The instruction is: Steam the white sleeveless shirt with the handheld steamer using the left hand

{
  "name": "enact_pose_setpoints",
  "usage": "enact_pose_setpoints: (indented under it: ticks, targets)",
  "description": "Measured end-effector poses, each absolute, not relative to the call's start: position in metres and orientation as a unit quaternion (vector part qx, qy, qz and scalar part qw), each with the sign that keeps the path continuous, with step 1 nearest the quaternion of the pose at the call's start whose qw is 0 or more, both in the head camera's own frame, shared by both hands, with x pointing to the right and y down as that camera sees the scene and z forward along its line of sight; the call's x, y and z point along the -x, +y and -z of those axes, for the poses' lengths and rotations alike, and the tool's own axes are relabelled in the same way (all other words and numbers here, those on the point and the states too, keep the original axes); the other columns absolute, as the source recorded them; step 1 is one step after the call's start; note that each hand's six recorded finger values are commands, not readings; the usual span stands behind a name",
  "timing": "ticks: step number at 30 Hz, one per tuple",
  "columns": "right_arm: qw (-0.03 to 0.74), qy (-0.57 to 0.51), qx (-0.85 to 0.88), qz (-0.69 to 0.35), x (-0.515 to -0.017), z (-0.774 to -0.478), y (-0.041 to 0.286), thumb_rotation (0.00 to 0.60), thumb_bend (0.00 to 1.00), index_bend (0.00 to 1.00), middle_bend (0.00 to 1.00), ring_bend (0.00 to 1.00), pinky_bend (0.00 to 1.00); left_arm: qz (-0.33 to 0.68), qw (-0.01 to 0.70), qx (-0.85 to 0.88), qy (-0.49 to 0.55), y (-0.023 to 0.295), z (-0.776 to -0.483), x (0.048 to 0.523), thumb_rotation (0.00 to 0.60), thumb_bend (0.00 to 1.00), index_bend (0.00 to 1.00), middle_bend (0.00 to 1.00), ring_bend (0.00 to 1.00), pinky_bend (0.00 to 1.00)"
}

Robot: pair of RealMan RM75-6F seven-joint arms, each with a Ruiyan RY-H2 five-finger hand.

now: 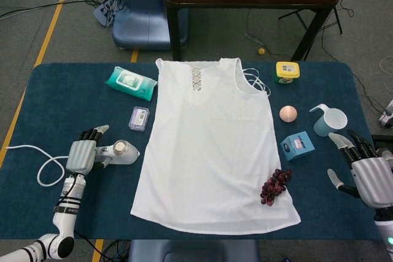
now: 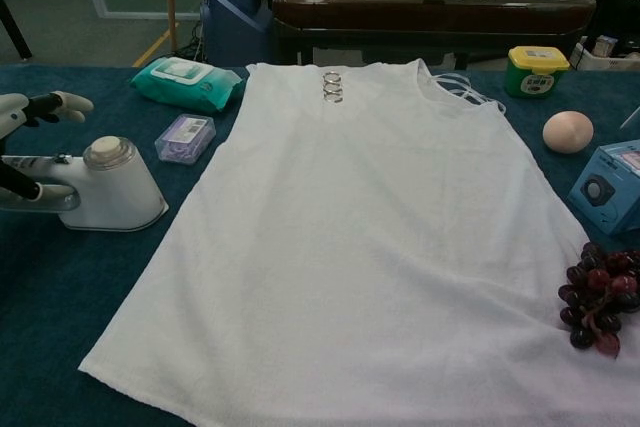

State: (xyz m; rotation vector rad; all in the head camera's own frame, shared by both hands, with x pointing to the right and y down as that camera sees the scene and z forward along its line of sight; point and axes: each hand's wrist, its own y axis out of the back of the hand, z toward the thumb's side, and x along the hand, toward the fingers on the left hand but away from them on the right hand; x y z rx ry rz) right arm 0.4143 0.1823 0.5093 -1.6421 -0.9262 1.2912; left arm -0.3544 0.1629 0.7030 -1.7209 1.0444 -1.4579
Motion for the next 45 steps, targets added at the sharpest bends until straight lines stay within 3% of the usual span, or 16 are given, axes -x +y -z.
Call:
enact_pose_setpoints:
  ticks: [32,45]
  targets:
    - [0.406,-0.364,0.657,-0.521,-0.414,-0.515,0.183,0.600,0.38,0.01,0.18,0.06,0.14,0.575,0.344,0.637,0.382,0.137,-0.725,0.366,0.600,0.23,0.18,0.22,0.18,0.15]
    - [0.402,-0.366,0.655,-0.525,-0.416,-0.515,0.186,0.600,0.38,0.01,0.18,0.06,0.14,0.561,0.360,0.635,0.391,0.122,-0.737,0.360,0.600,0.23,0.37,0.38,0.33,0.23]
